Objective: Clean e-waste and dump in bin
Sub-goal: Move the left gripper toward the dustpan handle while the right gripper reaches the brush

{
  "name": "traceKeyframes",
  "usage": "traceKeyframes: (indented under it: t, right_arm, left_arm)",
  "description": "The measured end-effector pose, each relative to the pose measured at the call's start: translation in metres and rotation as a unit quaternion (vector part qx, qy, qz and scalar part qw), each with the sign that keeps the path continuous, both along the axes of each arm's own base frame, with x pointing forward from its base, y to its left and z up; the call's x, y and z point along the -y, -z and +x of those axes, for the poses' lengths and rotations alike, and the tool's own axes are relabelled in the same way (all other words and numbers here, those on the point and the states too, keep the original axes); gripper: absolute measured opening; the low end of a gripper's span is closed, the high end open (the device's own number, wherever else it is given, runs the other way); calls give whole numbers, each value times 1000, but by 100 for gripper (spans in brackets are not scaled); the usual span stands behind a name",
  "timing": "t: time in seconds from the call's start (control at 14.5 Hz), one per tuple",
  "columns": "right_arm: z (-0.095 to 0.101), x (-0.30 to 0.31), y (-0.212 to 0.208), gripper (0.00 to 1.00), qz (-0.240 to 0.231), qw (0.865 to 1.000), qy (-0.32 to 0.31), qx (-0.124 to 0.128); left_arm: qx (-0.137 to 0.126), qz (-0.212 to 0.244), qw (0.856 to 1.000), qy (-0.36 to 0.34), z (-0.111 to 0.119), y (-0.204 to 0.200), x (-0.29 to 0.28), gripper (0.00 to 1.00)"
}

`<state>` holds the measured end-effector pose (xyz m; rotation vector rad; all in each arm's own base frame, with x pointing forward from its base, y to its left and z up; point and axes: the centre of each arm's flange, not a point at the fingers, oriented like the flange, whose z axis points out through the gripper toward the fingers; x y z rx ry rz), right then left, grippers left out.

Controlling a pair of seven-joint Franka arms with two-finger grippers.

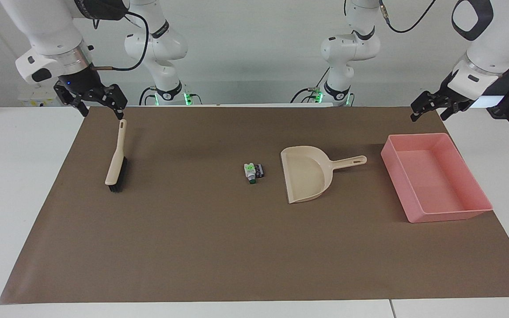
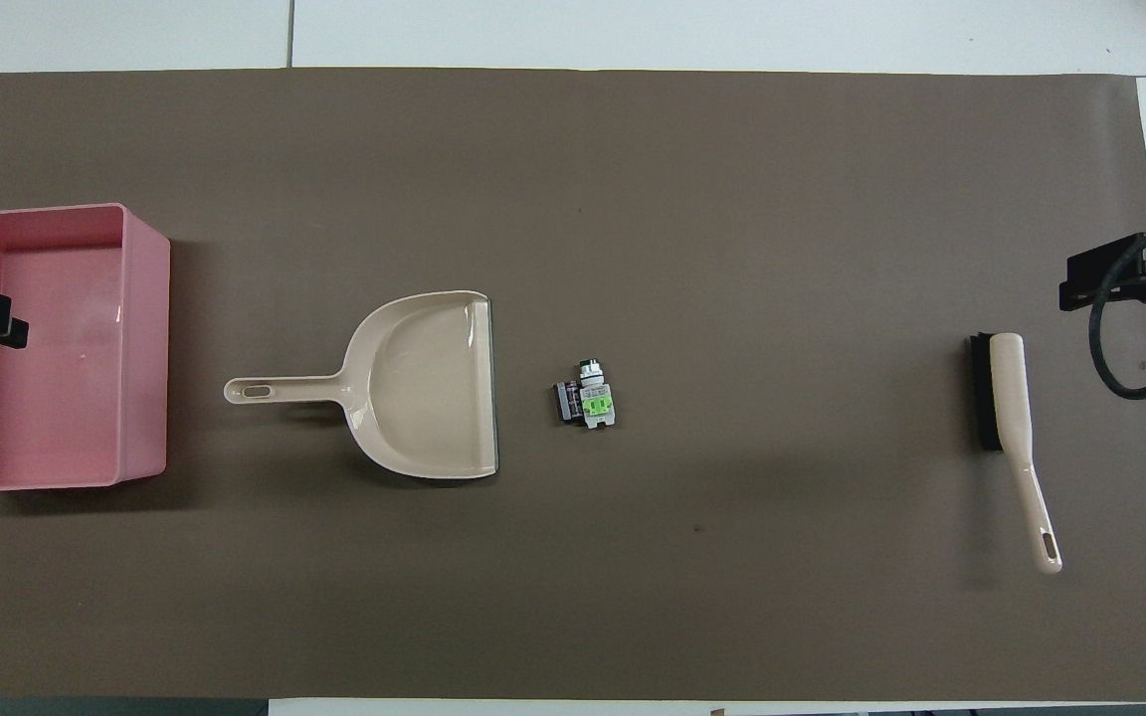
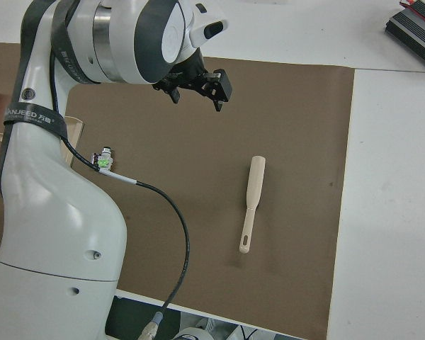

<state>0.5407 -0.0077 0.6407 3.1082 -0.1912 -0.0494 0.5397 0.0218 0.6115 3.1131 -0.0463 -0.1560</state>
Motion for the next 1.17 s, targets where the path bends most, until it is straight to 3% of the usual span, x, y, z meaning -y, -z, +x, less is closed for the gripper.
traceKeyframes:
  t: [0.76,0.96,1.17]
  right_arm:
    - [-2,5,7,100,0,1000,5,-9]
    - [-18,42,45,100,2,1000,21,-22]
    - [-54,92,119,100,8,999,24,-27]
  left_arm:
    - [9,0,1000,5,2,-1,6,99]
    - [9,0,1000,5,2,-1,6,99]
    - [9,0,1000,10,3,-1,9,99]
